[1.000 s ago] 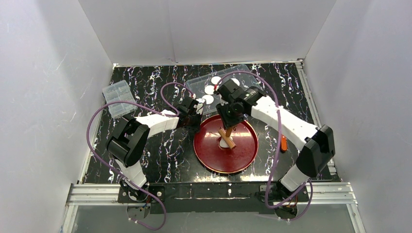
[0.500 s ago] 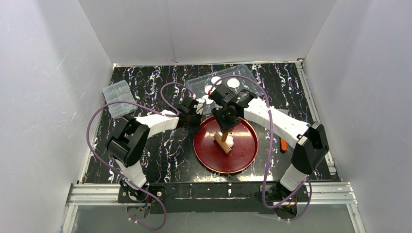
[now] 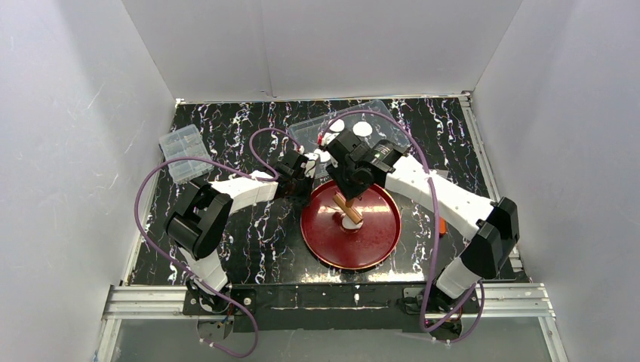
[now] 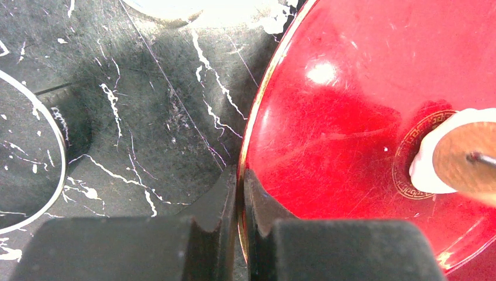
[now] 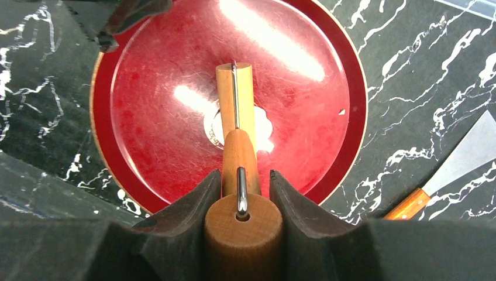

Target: Roll out the dumpling wrappers from the dough

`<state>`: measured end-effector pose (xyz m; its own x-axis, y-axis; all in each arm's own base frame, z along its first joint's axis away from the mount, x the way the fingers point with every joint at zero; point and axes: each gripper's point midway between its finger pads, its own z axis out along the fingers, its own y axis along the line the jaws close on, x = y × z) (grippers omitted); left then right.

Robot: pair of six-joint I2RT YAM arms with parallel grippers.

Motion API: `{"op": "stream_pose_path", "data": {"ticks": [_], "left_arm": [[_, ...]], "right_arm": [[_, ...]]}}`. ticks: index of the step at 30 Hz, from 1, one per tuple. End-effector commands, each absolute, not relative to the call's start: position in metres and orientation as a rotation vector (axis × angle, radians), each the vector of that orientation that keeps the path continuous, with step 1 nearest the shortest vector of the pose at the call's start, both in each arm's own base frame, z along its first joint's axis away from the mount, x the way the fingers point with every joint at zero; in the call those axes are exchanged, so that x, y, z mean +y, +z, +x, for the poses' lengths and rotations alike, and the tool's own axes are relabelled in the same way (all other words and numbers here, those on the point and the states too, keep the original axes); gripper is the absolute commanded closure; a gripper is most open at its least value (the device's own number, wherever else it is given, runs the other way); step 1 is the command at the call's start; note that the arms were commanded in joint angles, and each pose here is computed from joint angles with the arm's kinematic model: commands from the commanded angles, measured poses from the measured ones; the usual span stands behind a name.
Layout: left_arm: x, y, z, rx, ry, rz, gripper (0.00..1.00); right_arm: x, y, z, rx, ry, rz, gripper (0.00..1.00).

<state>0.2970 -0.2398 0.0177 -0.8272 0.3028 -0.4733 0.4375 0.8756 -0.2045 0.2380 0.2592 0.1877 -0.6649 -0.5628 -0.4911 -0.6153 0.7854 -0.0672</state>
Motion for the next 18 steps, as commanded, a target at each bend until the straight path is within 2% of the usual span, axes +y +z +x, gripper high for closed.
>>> {"op": "stream_pose_path", "data": {"ticks": [1, 8, 18], "left_arm": [[-0.218, 0.009, 0.281, 2.677, -0.326, 0.570, 1.00], [-0.217, 0.006, 0.280, 2.685, -0.324, 0.570, 1.00], [-0.217, 0.007, 0.281, 2.684, -0.320, 0.569, 1.00]], "right_arm": [[0.253, 0.172, 0.242, 2.498, 0.069, -0.890, 0.99], [0.233, 0.147, 0.243, 2.526, -0.099, -0.887, 0.99], [0.234, 0.123, 0.227, 2.575, -0.071, -0.893, 0.99]]}}
